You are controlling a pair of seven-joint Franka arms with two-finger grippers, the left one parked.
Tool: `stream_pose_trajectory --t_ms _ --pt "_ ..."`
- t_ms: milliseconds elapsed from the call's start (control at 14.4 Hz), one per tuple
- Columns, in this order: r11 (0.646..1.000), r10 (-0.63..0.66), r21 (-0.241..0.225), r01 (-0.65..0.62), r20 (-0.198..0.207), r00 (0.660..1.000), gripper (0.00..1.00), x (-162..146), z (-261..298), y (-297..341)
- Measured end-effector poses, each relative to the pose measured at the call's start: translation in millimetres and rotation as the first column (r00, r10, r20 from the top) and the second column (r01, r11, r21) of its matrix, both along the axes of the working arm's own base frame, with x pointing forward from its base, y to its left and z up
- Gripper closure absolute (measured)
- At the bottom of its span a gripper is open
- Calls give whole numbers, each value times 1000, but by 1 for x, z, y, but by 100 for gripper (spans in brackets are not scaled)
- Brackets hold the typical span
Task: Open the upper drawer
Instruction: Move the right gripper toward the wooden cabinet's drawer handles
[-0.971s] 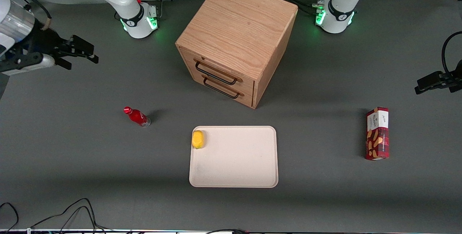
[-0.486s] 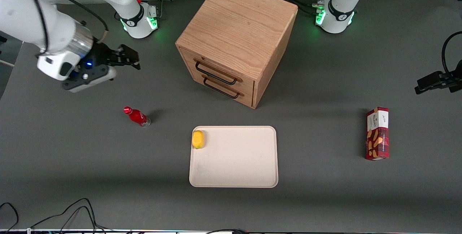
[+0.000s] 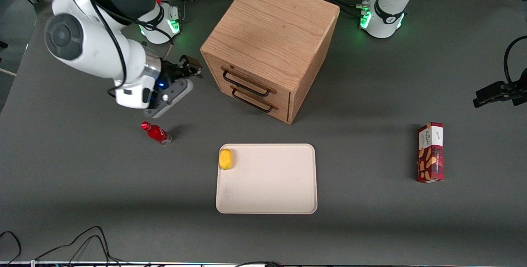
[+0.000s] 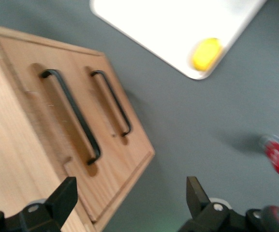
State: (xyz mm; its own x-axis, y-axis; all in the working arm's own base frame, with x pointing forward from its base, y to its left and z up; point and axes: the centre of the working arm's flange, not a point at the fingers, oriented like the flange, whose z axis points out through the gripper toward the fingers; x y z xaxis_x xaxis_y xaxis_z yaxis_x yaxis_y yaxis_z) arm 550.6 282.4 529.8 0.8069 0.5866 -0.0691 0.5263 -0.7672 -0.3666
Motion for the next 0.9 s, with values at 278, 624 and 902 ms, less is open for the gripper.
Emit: stream_pose_trajectory --t_ms 278,624,902 --pt "986 152 68 -152 -3 988 0 5 -29 35" --pt "974 205 88 -207 28 978 0 3 -42 63" --pt "969 217 102 -223 73 973 0 4 -51 82"
